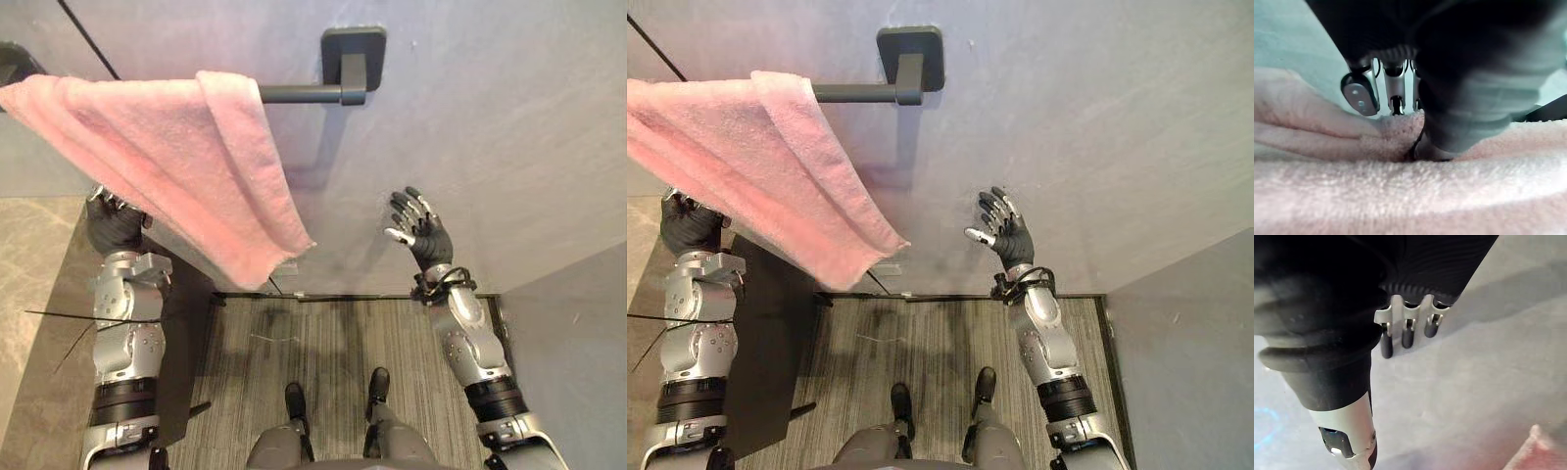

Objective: Organize washtable

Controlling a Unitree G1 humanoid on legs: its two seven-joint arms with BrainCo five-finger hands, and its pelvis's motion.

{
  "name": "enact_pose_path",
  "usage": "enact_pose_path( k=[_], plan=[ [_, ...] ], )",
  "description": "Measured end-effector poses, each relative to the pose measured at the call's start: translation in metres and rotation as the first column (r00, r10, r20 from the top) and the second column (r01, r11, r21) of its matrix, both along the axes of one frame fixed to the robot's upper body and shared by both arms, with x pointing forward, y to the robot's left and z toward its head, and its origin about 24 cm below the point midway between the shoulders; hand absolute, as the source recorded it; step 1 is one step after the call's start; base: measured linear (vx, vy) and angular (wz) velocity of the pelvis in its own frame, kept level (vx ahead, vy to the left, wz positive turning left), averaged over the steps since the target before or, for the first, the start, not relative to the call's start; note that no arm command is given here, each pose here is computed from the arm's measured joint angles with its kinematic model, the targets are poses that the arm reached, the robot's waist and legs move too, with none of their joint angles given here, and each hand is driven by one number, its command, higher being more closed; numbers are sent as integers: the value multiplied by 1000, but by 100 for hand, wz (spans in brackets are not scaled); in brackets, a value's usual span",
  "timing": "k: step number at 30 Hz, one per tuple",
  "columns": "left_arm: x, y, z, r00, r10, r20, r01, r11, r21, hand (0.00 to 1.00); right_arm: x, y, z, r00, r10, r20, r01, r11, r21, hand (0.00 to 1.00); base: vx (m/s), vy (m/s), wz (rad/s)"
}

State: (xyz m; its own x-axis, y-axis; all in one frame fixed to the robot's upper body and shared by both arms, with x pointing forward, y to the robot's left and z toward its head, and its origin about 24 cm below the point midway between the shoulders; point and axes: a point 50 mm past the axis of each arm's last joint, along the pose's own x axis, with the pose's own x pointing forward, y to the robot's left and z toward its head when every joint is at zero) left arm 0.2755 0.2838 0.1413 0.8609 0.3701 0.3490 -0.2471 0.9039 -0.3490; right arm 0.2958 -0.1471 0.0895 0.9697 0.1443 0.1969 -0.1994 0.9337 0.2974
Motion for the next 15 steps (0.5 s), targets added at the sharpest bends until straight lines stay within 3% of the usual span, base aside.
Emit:
enact_pose_path(
  k=[15],
  plan=[
    [15, -26, 12, 995, -91, 45, 90, 996, 27, 100, -10, -11, -16, 998, -45, -53, 46, 999, 28, 0, 16, 11, -3]
  ],
)
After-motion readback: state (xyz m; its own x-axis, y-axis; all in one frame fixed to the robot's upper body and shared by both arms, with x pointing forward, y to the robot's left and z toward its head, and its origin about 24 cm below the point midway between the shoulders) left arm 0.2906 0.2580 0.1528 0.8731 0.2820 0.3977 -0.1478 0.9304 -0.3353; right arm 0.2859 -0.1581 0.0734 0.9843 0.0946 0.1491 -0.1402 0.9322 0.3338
